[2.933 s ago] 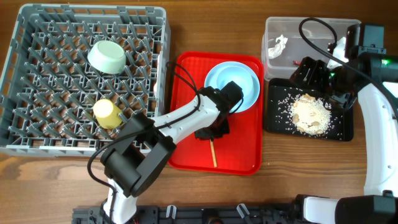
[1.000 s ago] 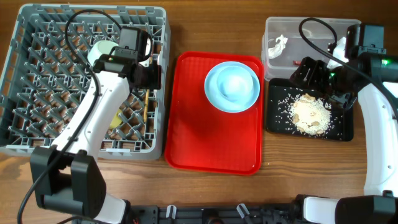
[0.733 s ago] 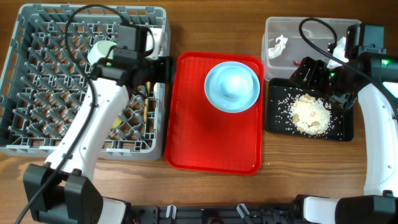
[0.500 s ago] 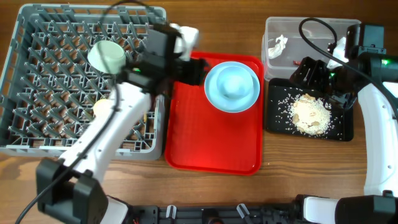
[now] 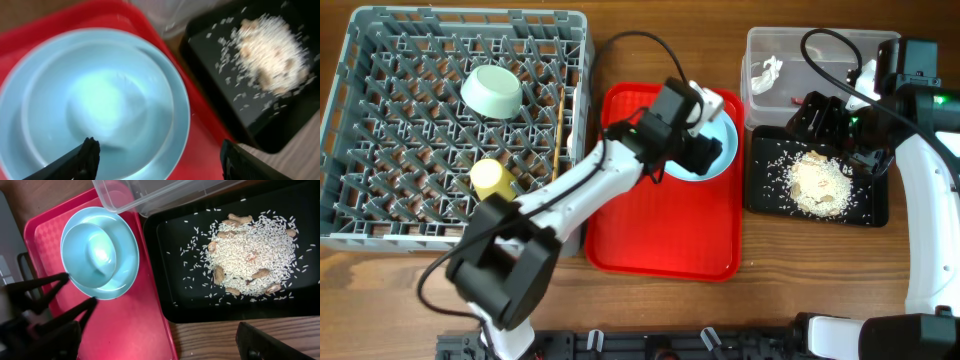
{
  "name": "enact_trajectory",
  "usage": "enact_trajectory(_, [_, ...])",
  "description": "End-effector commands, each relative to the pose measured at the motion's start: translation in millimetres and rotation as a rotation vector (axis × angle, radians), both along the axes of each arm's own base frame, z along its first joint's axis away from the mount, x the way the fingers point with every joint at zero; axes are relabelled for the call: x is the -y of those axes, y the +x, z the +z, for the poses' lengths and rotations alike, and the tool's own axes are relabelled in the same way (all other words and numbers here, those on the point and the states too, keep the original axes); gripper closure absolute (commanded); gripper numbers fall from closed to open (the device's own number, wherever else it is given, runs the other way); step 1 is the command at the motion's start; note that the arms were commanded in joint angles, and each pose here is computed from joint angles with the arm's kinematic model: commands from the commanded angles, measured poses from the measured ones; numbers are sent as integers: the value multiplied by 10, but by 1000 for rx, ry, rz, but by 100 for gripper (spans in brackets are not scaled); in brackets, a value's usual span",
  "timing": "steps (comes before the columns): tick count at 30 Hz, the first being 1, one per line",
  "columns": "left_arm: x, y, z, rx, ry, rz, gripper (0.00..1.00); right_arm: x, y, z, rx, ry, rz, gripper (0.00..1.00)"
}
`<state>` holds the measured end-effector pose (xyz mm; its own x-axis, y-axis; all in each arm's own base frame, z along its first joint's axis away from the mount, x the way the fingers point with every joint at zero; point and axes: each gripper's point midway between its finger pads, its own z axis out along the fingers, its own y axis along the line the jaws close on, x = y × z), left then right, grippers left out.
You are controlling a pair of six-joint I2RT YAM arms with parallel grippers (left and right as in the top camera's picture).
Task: Sort waste into correct bins and load items into the dishwasher rack
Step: 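Reach the left gripper to the light-blue bowl and grasp its rim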
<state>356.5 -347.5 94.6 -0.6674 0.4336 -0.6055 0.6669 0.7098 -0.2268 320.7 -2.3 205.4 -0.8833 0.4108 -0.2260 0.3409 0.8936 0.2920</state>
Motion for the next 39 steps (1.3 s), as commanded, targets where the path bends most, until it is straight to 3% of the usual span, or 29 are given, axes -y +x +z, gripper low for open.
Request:
enact_trajectory(1, [-11,24,-278,-1,73,-6,25,-13,-6,47,15,10,4,0])
enact_trajectory(8, [-146,-6,-432,-27,149,21,36,-13,-5,47,16,9,4,0])
enact_trajectory(22, [-198,2,-459,-16,184,38,48,-13,-4,48,16,10,4,0])
enact_trajectory(39, [-138,-72,-492,81,290,-11,51,-13,-6,47,15,10,4,0])
